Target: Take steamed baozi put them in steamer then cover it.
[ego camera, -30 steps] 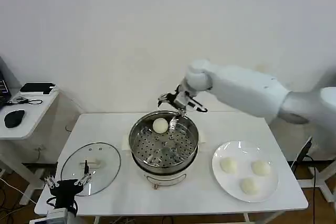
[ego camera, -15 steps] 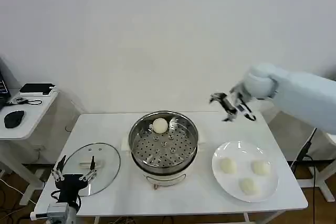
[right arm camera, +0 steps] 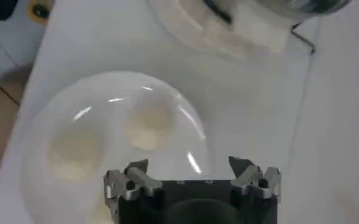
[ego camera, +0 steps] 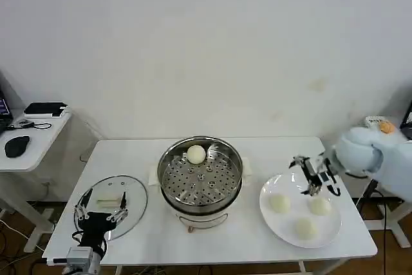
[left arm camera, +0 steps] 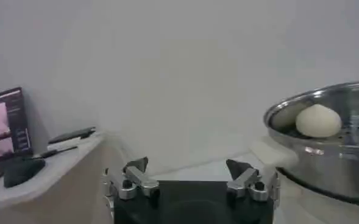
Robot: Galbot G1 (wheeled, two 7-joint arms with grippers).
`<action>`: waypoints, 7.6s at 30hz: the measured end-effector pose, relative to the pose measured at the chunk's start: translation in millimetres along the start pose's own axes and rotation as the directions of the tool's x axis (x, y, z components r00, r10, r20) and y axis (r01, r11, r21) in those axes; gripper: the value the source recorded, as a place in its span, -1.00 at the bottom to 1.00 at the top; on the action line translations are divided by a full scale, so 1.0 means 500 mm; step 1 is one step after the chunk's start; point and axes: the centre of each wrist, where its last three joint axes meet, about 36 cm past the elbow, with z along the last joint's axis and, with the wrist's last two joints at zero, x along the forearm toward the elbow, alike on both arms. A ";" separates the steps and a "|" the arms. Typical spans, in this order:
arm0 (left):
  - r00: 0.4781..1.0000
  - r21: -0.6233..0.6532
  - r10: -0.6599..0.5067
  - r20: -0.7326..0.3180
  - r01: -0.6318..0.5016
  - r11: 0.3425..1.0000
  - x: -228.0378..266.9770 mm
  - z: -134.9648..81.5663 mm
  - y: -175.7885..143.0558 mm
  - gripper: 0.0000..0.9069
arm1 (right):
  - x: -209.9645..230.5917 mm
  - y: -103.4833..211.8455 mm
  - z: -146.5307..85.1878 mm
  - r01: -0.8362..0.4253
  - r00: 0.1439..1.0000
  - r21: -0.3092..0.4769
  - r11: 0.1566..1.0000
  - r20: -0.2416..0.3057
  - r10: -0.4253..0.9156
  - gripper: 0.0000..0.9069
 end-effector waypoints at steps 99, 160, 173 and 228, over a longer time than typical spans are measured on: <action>0.998 0.002 -0.050 0.041 0.050 0.999 -0.029 -0.018 0.044 1.00 | 0.027 -0.350 -0.569 0.043 0.975 -0.089 0.995 0.223 -0.023 0.44; 0.999 0.001 -0.003 0.038 0.003 1.000 -0.024 -0.019 0.024 1.00 | 0.139 -0.109 -0.069 0.015 0.991 -0.073 0.997 0.130 -0.005 1.00; 1.000 0.001 0.004 0.020 -0.004 1.000 -0.024 -0.007 0.013 1.00 | 0.075 0.079 0.065 0.102 0.995 -0.054 0.993 0.030 -0.100 1.00; 1.000 -0.003 -0.027 -0.006 0.027 1.000 -0.018 0.008 0.025 1.00 | -0.101 0.103 0.060 0.205 0.979 -0.065 0.977 0.003 -0.206 0.38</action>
